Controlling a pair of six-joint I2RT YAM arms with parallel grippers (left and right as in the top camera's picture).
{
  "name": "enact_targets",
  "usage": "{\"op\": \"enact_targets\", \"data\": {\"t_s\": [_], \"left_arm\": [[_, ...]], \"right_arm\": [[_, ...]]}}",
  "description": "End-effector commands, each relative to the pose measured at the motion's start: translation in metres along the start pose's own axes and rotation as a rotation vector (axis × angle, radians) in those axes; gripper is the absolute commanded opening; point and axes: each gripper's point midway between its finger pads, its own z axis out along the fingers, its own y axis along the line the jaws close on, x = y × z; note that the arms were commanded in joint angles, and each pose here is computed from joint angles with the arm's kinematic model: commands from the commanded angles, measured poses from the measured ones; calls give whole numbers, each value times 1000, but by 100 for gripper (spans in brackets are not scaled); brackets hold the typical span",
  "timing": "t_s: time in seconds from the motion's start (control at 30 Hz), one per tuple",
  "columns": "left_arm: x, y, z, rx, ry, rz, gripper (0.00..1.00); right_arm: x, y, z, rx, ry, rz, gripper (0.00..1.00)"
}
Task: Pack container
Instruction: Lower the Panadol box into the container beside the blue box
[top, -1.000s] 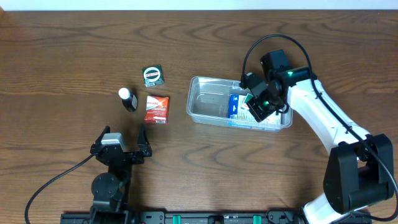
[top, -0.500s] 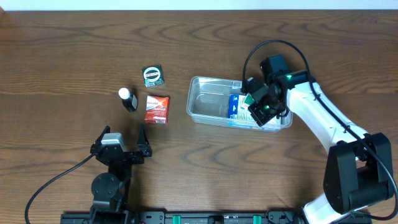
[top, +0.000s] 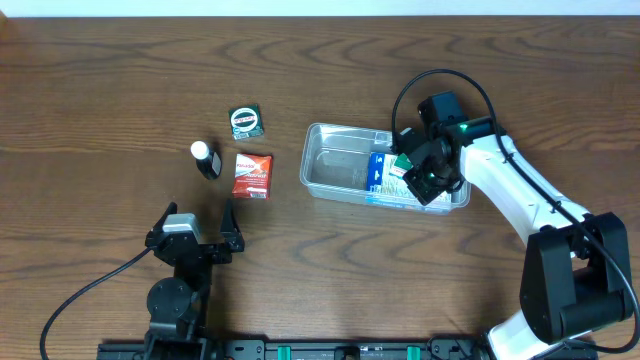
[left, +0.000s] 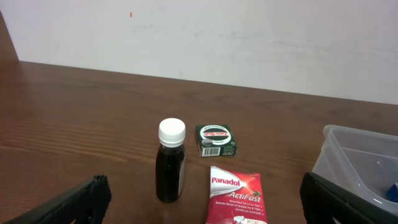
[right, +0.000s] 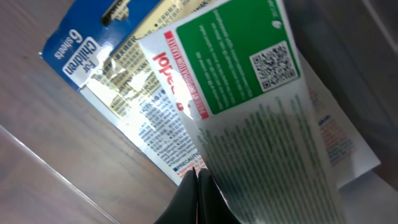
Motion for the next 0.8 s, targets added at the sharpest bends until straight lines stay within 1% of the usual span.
{"op": "enact_targets", "data": {"t_s": [0.0, 0.2, 0.37, 0.5, 0.63, 0.77], "left_arm": [[17, 4, 1, -16, 47, -1, 98], [17, 4, 1, -16, 47, -1, 98], [17, 4, 1, -16, 47, -1, 98], [17, 4, 1, -16, 47, -1, 98], [17, 4, 1, -16, 47, 0, 98], [17, 4, 1, -16, 47, -1, 98]], "right_arm": [[2, -1, 1, 31, 13, -22, 1], [5, -11, 0, 88, 30, -22, 2], [5, -13, 0, 99, 34, -21, 7], [6, -16, 0, 116, 36, -18, 7], [4, -14, 0, 107, 29, -19, 5], [4, -14, 0, 106, 28, -19, 7]]}}
